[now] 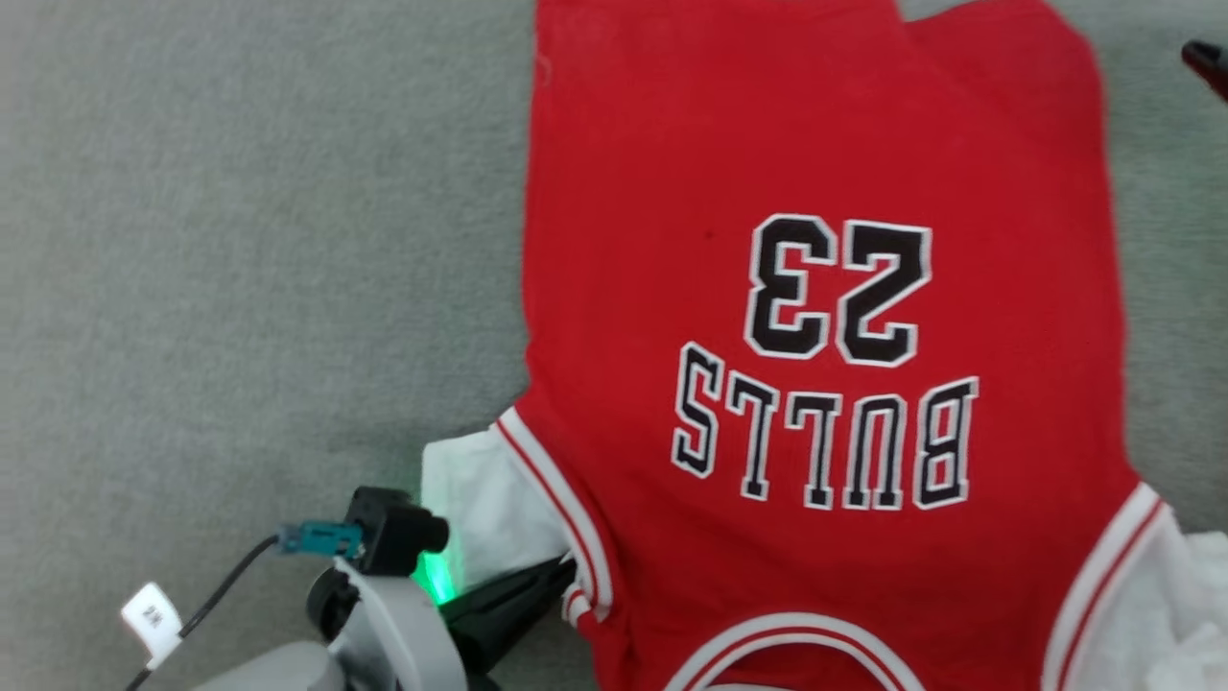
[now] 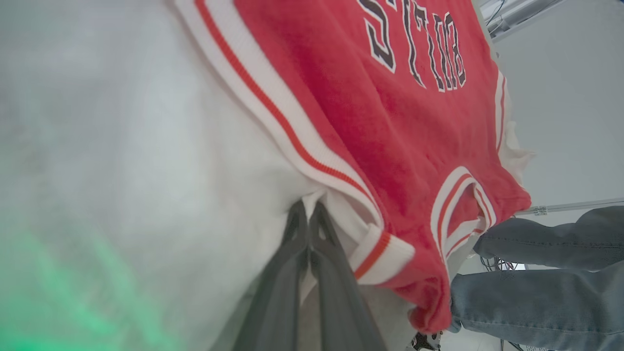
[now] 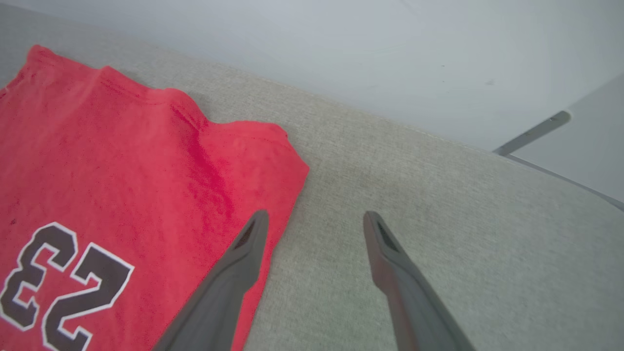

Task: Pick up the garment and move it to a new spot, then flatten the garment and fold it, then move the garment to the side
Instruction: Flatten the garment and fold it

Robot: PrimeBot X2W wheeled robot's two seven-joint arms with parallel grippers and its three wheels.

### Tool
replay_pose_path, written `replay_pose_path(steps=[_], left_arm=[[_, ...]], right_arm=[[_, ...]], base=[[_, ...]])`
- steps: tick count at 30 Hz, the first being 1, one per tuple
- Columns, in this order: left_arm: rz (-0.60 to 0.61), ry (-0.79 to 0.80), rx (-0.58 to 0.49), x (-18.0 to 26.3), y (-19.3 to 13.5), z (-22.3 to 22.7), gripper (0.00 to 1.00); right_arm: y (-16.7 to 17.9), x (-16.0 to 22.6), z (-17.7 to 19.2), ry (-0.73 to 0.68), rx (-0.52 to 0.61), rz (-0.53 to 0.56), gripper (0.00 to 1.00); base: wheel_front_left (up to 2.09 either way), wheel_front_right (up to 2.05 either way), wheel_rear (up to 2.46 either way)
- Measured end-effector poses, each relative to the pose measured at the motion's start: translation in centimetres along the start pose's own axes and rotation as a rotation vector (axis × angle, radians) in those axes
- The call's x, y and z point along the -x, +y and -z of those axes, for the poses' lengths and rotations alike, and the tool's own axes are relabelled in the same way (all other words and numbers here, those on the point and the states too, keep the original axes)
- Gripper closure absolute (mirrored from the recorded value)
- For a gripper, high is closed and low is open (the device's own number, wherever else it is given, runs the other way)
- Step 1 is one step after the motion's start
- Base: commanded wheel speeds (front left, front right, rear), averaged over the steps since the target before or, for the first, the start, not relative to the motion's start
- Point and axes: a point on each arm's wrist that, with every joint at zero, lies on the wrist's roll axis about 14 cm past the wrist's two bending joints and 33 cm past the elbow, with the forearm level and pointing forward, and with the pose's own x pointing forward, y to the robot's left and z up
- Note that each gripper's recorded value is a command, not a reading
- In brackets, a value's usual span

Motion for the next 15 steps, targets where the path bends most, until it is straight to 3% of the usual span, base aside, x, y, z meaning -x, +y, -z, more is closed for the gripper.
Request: replay_pose_path(steps=[5,15], left_arm=[[-0.009,-0.016,0.022,-0.2,0.5,-0.1,1.0],[-0.034,-0.044,0.071,-0.2,1.6,0.1,1.0]], right_arm=[[-0.5,-4.9,1.7,0.134,0.003,0.042,0.0],[2.0,-10.8,5.7,0.329,-0.049,-0.037,0.0]], base=[[0.0,0.0,0.0],[0.0,0.0,0.0]])
